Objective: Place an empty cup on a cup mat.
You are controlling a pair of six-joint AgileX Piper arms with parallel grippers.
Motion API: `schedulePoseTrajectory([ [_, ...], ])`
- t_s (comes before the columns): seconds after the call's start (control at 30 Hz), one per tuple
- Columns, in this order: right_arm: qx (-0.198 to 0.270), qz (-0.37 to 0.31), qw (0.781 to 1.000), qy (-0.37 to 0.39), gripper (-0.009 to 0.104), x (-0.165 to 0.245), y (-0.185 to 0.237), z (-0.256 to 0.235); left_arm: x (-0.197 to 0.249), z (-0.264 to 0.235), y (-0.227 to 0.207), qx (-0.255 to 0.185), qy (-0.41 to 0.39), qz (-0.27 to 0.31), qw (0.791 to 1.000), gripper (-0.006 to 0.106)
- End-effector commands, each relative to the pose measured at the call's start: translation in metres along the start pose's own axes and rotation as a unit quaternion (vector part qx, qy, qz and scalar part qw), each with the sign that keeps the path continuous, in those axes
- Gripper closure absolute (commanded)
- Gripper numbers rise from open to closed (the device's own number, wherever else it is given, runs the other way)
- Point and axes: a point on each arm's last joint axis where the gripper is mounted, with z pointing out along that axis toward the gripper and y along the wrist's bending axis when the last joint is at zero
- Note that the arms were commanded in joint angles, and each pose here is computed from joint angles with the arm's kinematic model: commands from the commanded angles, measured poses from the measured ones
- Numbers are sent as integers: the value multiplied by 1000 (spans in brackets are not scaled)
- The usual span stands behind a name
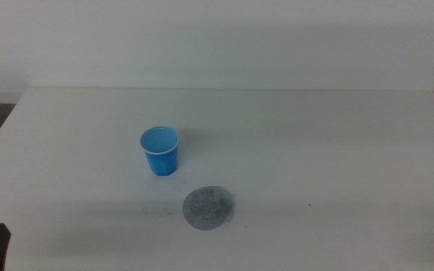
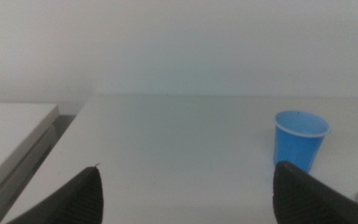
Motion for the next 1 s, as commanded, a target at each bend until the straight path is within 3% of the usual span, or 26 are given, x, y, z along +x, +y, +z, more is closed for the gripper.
schedulePoseTrajectory([
  [0.0, 1, -5, 1000, -4, 2, 0, 0, 0, -9, 0, -1, 0, 11, -7, 1000, 7],
  [0.2, 1, -5, 1000, -4, 2, 0, 0, 0, -87, 18, -7, 1, 143, -7, 990, 7],
  [0.47, 1, -5, 1000, -4, 2, 0, 0, 0, -166, 69, -22, 29, 349, -48, 935, 7],
  [0.67, 1, -5, 1000, -4, 2, 0, 0, 0, -170, 150, -30, 40, 473, -50, 879, 7],
  [0.77, 1, -5, 1000, -4, 2, 0, 0, 0, -163, 190, -47, 51, 499, -12, 865, 7],
  [0.97, 1, -5, 1000, -4, 2, 0, 0, 0, -143, 268, -79, 46, 538, -22, 841, 7],
])
